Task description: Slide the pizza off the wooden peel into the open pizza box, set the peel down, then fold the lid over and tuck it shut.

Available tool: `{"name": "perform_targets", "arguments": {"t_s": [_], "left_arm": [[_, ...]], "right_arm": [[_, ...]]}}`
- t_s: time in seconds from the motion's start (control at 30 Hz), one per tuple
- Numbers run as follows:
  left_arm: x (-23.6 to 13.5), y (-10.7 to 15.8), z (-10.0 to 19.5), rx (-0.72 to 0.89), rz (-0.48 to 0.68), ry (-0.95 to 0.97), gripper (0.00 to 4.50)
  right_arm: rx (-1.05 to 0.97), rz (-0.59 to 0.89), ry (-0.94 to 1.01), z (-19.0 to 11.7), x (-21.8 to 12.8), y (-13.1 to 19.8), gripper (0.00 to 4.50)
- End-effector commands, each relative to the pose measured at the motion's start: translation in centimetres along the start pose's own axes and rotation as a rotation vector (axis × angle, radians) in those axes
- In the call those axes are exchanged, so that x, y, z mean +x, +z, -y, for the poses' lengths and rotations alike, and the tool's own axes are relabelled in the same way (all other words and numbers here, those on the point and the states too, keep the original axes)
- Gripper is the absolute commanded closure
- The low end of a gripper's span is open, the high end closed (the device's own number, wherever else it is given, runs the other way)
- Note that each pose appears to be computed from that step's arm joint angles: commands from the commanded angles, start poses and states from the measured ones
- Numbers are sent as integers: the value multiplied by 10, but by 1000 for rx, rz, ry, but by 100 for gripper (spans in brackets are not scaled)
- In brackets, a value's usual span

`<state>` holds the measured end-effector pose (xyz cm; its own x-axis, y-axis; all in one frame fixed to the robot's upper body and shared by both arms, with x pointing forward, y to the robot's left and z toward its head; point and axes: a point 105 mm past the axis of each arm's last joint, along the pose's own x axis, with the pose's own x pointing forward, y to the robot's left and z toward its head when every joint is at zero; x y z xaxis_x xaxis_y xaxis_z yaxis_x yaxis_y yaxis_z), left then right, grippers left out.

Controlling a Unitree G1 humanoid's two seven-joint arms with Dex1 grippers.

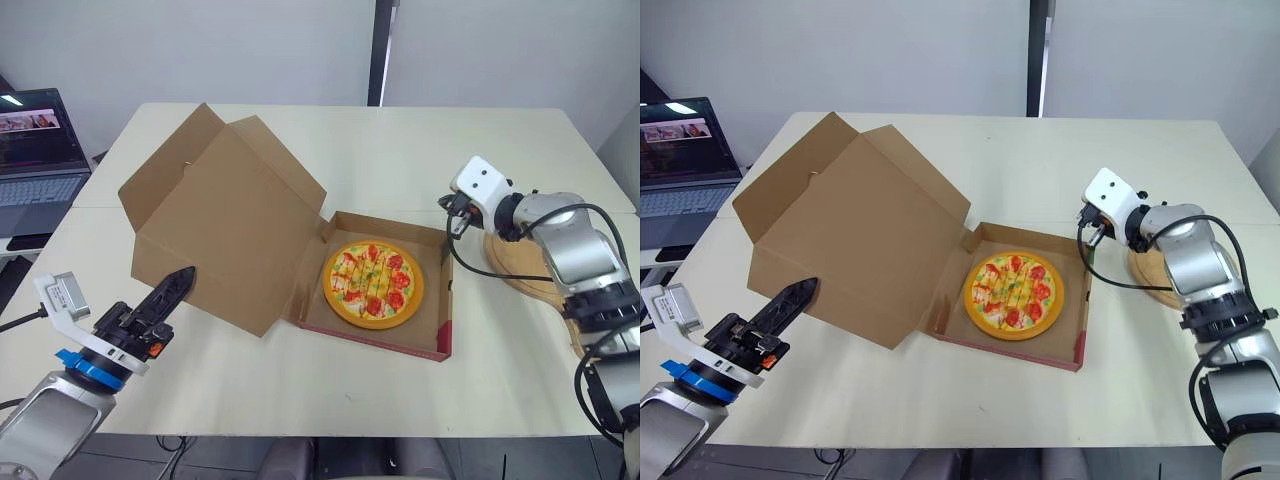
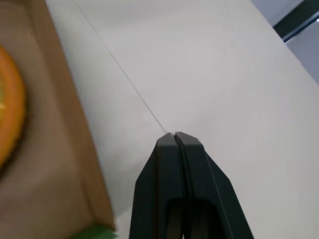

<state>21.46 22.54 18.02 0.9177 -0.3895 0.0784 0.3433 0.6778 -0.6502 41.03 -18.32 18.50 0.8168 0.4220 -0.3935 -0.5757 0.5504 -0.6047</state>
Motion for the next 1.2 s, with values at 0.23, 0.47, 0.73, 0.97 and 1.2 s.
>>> {"name": "perform_targets", "arguments": {"t_s": [0.23,0.47,0.73,0.97,1.2], "left_arm": [[8,-3,15,120,-77,-124,450],[19,14,20,179,-72,-182,450],[43,33,19,283,-102,-259,450],[68,41,17,395,-171,-332,450],[98,53,17,553,-207,-400,450]], "right_arm": [[-120,-74,68,-1,19,-8,448],[-155,-102,217,-15,13,-15,448],[-167,-88,430,-42,-17,-15,448],[-127,-49,526,-69,-41,-6,448],[-67,-19,592,-94,-61,1,448]]}}
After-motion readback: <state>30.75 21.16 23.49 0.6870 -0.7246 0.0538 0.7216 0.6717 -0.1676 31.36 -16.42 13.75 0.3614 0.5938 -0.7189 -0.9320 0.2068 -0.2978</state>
